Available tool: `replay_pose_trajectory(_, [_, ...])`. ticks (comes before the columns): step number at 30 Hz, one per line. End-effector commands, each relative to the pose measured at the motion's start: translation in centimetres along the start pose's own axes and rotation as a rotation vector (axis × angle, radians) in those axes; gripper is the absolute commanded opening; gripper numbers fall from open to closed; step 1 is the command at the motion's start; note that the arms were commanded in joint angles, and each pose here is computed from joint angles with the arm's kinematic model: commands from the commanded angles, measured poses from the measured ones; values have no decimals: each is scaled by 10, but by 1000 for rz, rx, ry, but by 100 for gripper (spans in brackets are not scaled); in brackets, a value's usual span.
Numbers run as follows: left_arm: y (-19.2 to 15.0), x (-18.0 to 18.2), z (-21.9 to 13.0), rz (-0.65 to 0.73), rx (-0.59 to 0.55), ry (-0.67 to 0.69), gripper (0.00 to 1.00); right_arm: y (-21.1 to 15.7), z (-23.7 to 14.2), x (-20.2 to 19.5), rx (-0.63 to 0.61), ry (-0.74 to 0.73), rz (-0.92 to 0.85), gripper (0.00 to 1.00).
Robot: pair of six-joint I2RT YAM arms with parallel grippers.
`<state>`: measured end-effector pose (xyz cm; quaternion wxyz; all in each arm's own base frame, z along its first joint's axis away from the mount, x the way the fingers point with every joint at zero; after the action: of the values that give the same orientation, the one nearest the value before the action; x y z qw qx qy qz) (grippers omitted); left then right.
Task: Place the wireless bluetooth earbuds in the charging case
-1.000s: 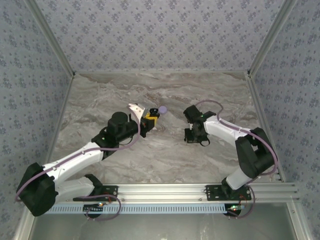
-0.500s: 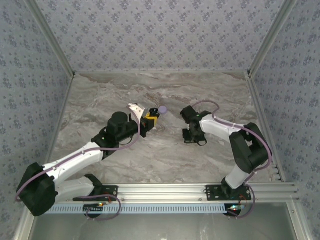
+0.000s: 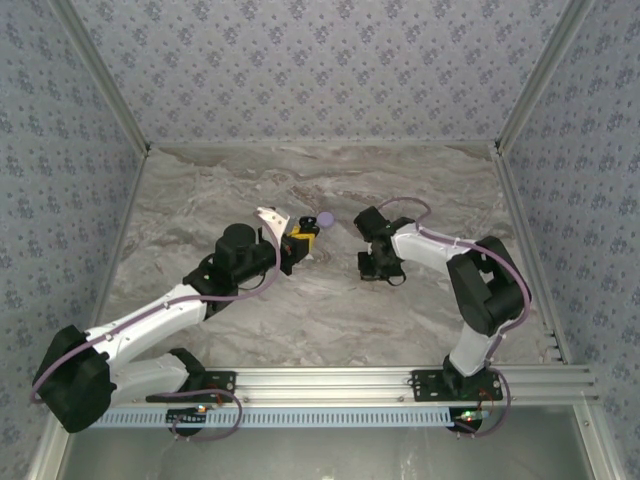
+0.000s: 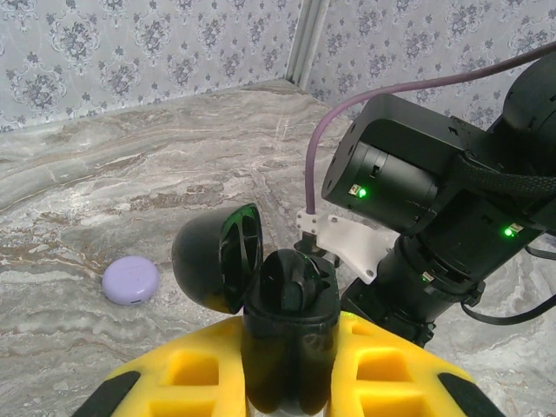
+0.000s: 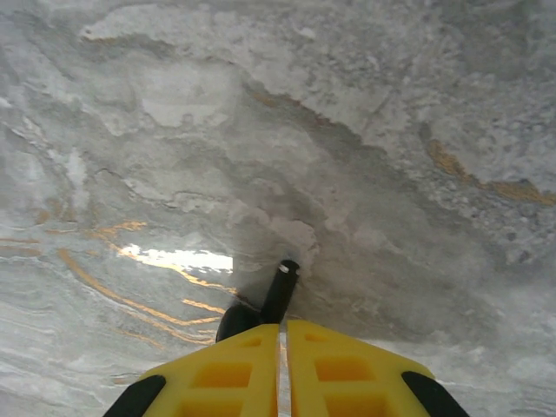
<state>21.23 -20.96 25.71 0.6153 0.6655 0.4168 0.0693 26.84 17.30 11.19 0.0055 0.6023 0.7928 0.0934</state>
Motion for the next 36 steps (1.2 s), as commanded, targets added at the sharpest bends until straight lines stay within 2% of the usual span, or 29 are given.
replay_pose_trajectory(1, [12,-7,-4,21,-44,-11,16,6,2,8,4,58,7,13])
replay_pose_trajectory(12, [12,-7,-6,23,-45,-8,16,29,4,19,-59,134,16,14])
replay_pose_trajectory(17, [13,-7,-6,23,-47,-9,16,39,-3,26,-96,182,-12,17])
replay_pose_trajectory(24, [13,-7,-6,27,-45,-9,16,43,-24,23,-145,140,-87,22])
replay_pose_trajectory(36, [14,-7,-6,28,-49,-9,16,63,-9,12,-89,82,-78,6])
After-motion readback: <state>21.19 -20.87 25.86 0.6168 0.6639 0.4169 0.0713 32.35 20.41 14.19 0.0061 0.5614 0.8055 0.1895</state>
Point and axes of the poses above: each hand's point on the last joint's axis, 136 mm out from that joint toward the fingers, its own z axis out along the fingers, its own x axis along the line the jaws close on, y = z × x, the point moved 9 cm from there along -z, back along the fingers, and after that the axes turned 11 degrees about -z, right-handed, at the moved point
